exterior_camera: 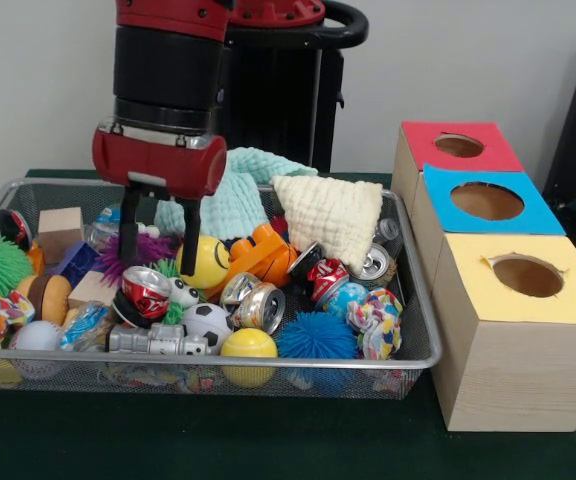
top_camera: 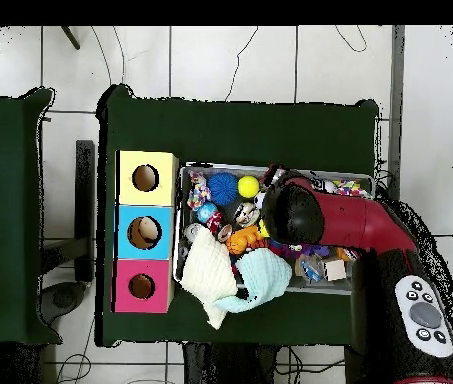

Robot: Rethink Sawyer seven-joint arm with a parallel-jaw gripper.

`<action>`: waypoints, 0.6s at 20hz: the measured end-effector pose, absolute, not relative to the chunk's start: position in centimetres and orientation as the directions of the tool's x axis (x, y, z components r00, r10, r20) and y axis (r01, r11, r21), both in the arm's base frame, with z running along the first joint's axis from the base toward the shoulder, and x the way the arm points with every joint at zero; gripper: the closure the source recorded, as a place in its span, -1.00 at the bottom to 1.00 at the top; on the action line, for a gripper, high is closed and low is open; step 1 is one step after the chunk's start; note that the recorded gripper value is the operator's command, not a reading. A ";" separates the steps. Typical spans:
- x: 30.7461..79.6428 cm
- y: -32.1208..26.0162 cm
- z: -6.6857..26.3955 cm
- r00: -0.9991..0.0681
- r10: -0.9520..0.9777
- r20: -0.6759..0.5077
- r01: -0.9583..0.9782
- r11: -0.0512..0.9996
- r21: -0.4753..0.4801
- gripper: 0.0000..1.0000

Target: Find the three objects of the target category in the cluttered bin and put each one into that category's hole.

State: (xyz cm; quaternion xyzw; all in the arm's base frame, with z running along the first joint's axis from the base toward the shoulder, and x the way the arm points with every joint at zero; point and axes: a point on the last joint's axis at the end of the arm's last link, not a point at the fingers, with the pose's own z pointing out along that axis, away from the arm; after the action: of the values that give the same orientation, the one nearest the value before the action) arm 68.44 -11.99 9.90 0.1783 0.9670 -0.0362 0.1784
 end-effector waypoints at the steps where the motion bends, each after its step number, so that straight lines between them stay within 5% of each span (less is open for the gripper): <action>1: 68.3 -12.0 9.6 -0.876 0.333 -0.350 0.358 0.934 -0.008 -1.00; 12: 66.4 -11.4 6.4 -0.905 0.348 -0.246 0.363 0.932 -0.018 -1.00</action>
State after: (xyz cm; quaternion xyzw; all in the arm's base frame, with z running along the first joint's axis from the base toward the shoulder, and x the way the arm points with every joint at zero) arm 66.35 -11.44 6.41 0.1822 0.9754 -0.0319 0.1202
